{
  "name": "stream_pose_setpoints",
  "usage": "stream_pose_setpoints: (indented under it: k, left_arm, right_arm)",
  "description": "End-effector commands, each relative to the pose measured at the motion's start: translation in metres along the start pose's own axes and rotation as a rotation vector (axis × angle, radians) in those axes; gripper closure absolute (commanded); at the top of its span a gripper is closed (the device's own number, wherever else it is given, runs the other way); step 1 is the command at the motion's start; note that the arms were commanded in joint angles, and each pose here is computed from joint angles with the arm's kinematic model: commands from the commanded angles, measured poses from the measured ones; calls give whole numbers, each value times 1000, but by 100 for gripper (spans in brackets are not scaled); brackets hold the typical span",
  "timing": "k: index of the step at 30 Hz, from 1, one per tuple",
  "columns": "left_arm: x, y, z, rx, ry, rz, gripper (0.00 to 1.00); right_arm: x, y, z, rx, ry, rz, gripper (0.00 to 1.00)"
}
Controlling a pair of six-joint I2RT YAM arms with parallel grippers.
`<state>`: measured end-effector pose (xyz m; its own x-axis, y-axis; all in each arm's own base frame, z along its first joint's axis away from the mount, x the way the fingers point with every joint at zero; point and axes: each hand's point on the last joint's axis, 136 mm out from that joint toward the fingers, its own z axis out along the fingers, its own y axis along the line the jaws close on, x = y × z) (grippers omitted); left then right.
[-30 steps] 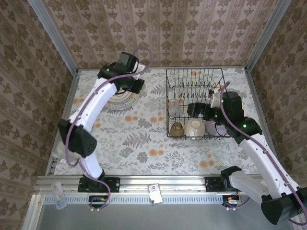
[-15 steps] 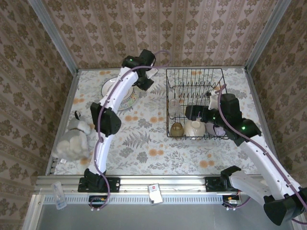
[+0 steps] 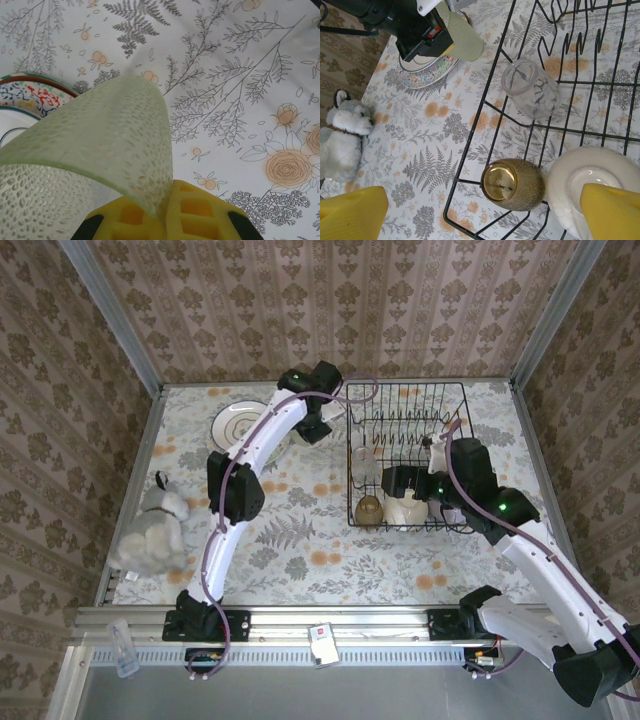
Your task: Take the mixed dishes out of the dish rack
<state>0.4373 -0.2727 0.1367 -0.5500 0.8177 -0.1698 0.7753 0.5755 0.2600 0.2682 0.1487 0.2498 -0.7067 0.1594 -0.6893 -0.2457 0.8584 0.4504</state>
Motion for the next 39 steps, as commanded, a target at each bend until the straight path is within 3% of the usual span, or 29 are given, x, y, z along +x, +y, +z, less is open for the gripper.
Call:
stream_pose_setpoints:
  k: [1, 26, 28, 33, 39]
  left_arm:
    - [1, -1, 11, -5, 21, 53, 100]
    - [6, -4, 38, -23, 74, 69, 100]
    - [6, -3, 37, -26, 73, 66, 97]
    - [2, 1, 28, -43, 51, 58, 76]
    - [-2, 7, 19, -67, 29, 52, 66]
  right_arm:
    - [7, -5, 2, 30, 18, -15, 0]
    - [10, -6, 4, 39, 29, -21, 0]
    - [11, -6, 4, 38, 29, -22, 0]
    - [9, -5, 4, 37, 26, -22, 0]
    - [10, -4, 5, 33, 28, -23, 0]
